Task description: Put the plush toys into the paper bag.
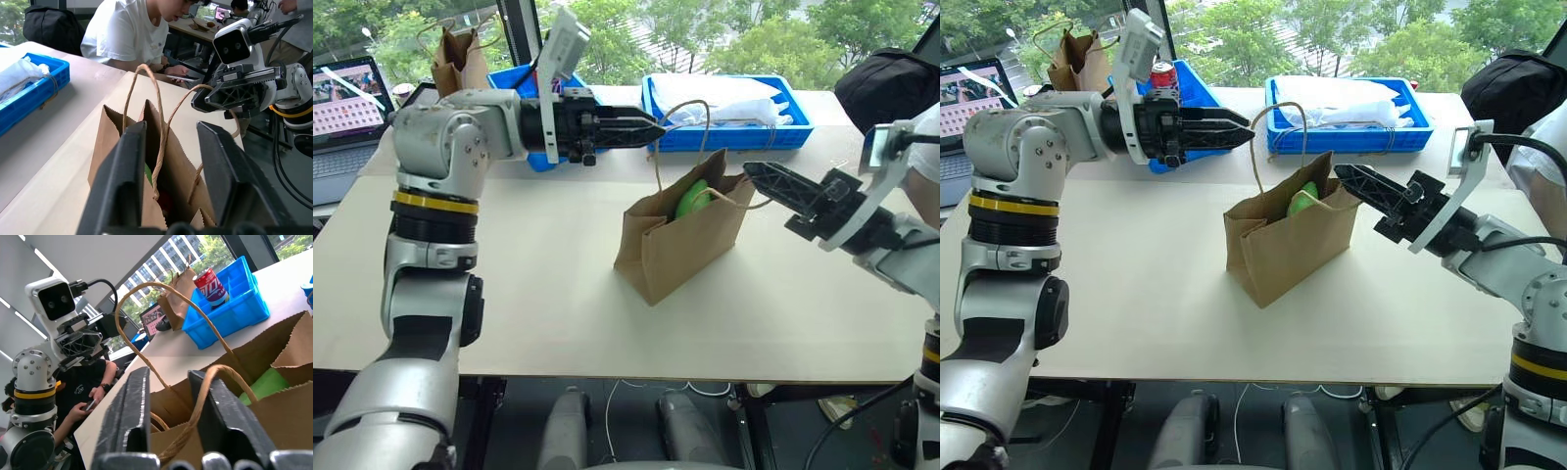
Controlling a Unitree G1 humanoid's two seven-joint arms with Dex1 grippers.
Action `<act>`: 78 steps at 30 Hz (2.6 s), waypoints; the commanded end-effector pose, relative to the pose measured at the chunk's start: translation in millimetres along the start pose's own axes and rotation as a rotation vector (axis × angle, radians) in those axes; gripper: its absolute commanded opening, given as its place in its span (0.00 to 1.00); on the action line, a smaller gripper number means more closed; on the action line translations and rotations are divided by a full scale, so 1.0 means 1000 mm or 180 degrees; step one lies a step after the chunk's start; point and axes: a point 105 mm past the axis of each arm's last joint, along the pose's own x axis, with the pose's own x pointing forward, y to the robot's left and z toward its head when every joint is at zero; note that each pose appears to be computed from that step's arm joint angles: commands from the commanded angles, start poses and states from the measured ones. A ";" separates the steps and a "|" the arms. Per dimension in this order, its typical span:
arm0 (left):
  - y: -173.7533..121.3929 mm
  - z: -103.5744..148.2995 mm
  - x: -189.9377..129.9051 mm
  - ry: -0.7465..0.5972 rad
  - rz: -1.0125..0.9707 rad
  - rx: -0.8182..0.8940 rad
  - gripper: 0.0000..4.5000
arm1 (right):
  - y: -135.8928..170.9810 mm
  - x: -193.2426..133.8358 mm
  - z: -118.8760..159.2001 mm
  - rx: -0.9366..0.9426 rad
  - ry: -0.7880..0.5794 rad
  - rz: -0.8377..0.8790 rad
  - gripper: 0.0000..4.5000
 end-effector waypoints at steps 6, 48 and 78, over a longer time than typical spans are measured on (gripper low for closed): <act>0.016 -0.006 -0.040 0.0054 0.0296 0.0339 1.00 | 0.016 -0.042 0.018 -0.0521 0.0160 -0.0115 1.00; -0.023 -0.135 0.012 0.0129 0.0278 0.0396 0.85 | -0.016 0.059 -0.103 -0.2035 0.0301 -0.0494 0.00; -0.017 -0.112 -0.025 0.0205 -0.0786 0.0817 0.00 | -0.026 -0.105 -0.082 -0.1602 0.1724 -0.1028 0.00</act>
